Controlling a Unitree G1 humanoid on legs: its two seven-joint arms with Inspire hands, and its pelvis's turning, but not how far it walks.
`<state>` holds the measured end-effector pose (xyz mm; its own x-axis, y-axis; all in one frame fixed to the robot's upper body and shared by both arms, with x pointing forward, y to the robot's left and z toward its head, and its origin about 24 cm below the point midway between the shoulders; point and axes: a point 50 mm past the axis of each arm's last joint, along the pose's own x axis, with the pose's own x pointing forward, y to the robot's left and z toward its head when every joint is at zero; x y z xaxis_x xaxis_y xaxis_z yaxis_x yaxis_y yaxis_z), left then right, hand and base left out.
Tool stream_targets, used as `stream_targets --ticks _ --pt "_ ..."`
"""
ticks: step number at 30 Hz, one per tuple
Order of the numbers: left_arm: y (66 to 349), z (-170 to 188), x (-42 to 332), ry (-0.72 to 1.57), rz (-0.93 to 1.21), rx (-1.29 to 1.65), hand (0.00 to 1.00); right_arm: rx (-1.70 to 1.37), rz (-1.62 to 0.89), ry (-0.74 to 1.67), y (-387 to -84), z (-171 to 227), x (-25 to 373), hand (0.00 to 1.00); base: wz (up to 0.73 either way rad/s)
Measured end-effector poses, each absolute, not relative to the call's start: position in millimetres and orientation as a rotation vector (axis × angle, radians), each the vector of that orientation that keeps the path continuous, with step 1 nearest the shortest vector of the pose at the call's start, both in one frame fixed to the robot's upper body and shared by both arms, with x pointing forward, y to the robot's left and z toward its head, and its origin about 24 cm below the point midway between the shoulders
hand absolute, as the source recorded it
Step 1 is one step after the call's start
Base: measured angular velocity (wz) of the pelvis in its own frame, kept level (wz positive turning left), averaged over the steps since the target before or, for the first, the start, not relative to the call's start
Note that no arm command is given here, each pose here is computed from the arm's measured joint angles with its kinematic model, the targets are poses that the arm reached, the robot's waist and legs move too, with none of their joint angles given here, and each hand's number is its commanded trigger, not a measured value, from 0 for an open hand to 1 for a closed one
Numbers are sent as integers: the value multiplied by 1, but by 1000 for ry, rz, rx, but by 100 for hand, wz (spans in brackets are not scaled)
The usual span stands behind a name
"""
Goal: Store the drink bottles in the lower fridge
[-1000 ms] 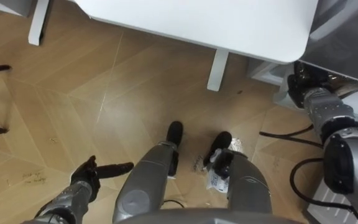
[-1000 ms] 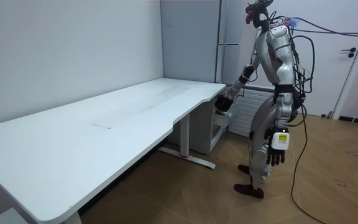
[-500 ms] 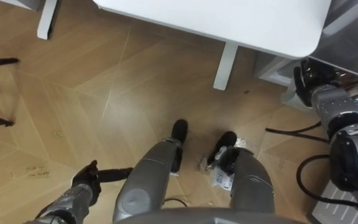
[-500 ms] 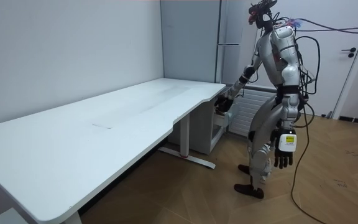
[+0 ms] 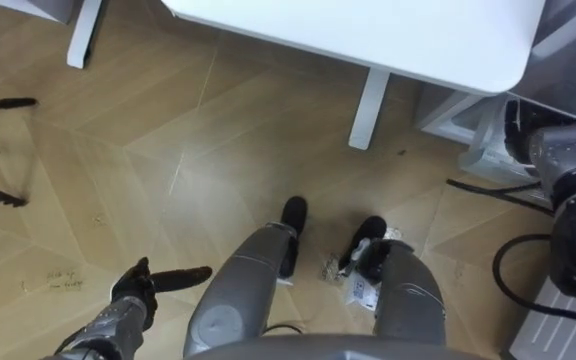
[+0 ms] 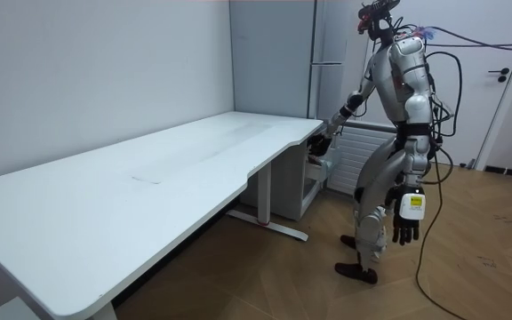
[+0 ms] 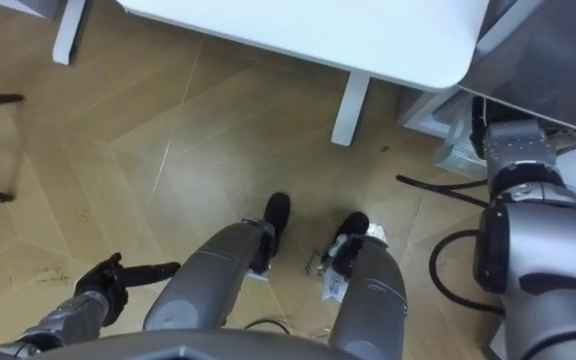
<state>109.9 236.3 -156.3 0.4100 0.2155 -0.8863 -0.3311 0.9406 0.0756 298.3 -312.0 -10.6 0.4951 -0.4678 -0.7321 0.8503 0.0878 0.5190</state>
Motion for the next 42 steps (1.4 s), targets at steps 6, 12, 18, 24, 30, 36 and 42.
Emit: stream_targets --ticks 6,12,18,24,30,36,42 --pt "238 -156 109 1093 390 -141 0 1168 -1074 429 -315 -10 296 0 3" --pt "240 -156 108 1090 409 -157 0 1288 -1118 402 -320 -11 292 100 1" --pt "244 -157 98 1097 455 -184 0 1347 -1205 326 -338 -7 284 100 -5" --pt "244 -157 98 1098 454 -184 0 1329 -1251 346 -342 -12 275 96 -4" --pt "245 -157 98 1097 454 -183 0 1362 -1303 363 -346 -15 268 0 -4" --pt "245 -157 98 1096 450 -185 0 1365 -1313 363 -347 -16 267 0 -4" --pt "244 -157 99 1093 439 -193 0 1351 -1337 309 -357 -11 264 0 -2"
